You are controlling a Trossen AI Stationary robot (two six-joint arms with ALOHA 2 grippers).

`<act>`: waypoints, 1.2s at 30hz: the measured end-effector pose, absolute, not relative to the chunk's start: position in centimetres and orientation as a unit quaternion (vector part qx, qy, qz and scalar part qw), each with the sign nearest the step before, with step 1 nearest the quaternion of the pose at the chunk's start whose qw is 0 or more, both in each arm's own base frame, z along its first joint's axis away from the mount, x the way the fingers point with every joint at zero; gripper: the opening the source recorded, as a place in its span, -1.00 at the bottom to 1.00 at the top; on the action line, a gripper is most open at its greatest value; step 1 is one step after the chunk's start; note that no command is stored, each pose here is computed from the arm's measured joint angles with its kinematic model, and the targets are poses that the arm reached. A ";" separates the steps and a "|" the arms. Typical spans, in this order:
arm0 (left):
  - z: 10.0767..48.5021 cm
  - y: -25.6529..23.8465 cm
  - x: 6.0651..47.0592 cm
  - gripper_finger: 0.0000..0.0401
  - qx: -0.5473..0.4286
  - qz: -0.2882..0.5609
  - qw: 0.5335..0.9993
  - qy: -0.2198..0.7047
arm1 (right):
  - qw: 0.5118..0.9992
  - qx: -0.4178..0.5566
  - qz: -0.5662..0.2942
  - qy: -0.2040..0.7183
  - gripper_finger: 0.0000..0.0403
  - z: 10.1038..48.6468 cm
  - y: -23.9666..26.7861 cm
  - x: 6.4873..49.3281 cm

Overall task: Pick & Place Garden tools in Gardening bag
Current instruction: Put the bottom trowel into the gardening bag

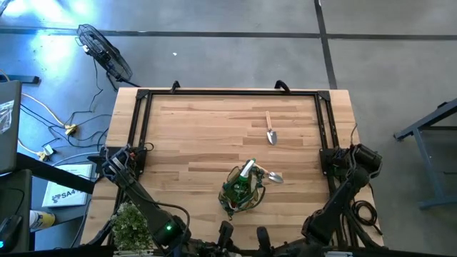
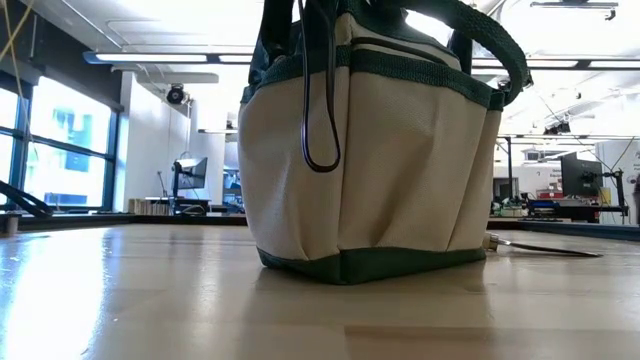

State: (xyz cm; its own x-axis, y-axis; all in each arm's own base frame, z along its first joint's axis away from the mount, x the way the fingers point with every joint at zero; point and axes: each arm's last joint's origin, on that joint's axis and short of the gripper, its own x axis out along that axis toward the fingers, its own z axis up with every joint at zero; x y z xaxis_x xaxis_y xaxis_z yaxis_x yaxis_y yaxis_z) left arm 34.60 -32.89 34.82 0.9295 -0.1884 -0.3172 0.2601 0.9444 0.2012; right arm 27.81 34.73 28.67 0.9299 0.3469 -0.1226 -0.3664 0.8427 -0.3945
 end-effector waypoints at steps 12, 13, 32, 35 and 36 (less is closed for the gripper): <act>34.9 -32.4 34.7 -0.09 0.134 -0.050 0.979 0.145 | 0.967 -0.202 0.148 0.055 -0.70 28.0 36.4 24.9; 34.9 -32.4 34.7 -0.09 0.135 -0.046 0.979 0.145 | 0.968 -0.202 0.142 0.056 -0.70 28.0 36.5 24.7; 32.0 -31.6 32.6 -0.09 0.094 0.030 0.957 0.271 | 0.985 -0.081 -0.129 0.079 -0.70 25.9 35.6 21.8; 31.5 -31.2 32.2 -0.09 0.083 0.037 0.949 0.302 | 0.983 -0.079 -0.136 0.090 -0.70 26.0 34.6 22.7; 31.3 -31.1 32.1 -0.09 0.080 0.038 0.945 0.314 | 0.984 -0.075 -0.134 0.095 -0.70 26.1 34.3 23.1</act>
